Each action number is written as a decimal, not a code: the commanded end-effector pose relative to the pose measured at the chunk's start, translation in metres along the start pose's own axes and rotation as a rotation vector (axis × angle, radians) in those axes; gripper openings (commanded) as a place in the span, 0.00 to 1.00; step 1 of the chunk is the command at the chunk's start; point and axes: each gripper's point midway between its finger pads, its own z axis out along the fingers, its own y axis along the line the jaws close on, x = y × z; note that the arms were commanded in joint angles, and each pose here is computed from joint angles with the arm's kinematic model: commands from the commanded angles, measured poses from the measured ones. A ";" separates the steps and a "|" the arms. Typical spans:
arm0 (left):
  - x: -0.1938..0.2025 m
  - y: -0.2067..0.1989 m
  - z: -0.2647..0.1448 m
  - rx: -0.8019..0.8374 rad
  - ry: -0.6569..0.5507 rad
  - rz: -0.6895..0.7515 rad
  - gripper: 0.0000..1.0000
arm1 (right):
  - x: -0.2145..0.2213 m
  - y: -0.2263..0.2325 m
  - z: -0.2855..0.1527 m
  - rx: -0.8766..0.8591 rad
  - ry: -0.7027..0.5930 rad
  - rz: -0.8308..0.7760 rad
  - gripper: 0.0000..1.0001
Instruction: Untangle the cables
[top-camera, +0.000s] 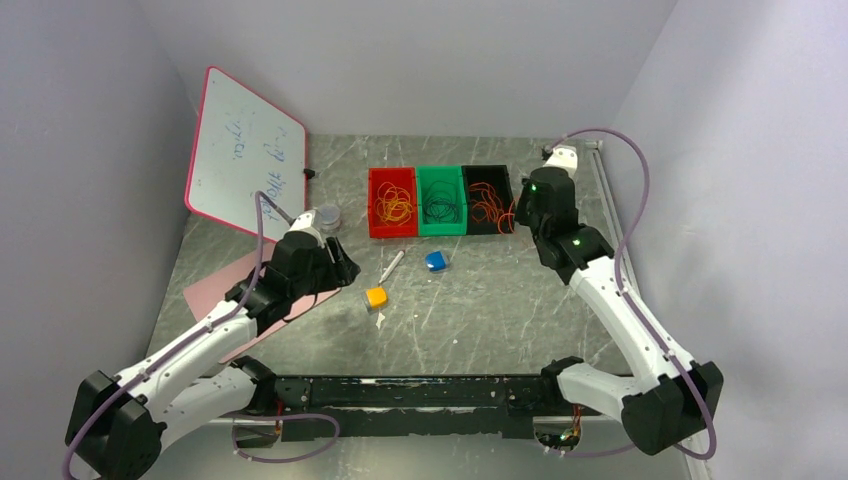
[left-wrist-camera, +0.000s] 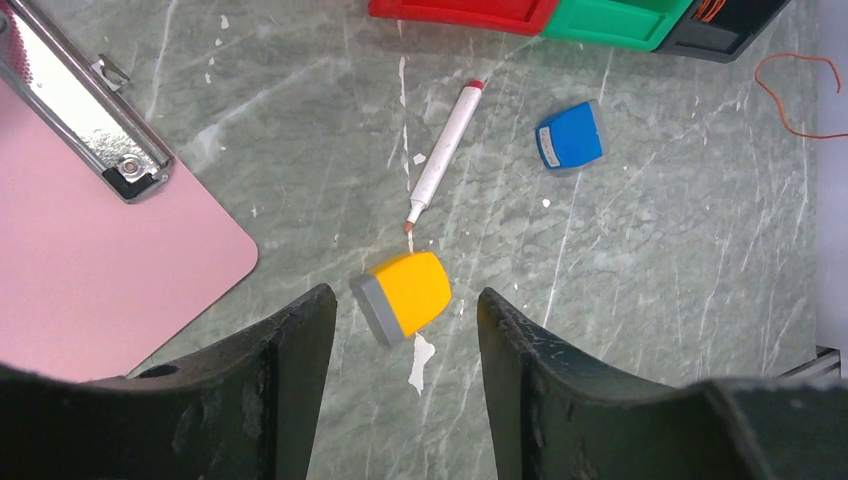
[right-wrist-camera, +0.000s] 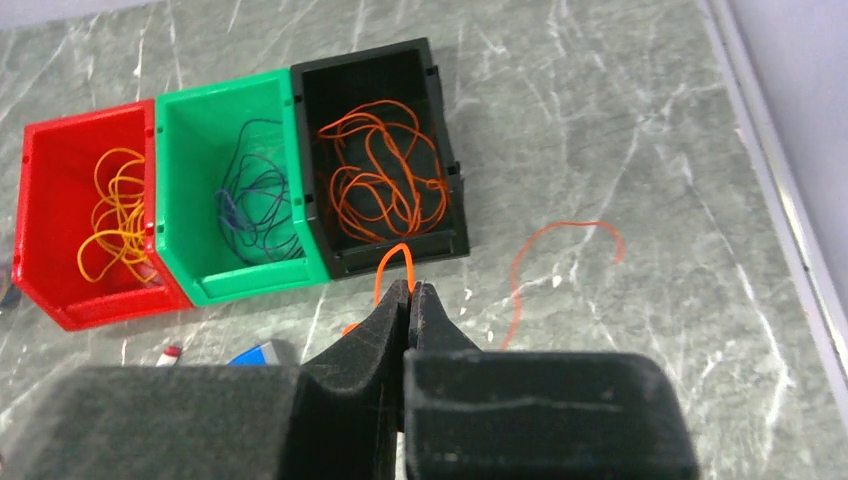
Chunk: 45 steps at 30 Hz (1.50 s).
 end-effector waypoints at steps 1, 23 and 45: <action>-0.012 -0.010 -0.002 0.026 -0.015 0.005 0.59 | 0.002 0.018 0.011 -0.084 0.001 -0.019 0.00; -0.007 -0.011 0.008 0.017 0.030 0.018 0.56 | -0.105 0.062 0.019 -0.204 -0.209 0.061 0.00; -0.004 -0.009 0.011 0.010 0.046 0.024 0.56 | -0.073 0.069 0.124 -0.213 -0.103 0.122 0.00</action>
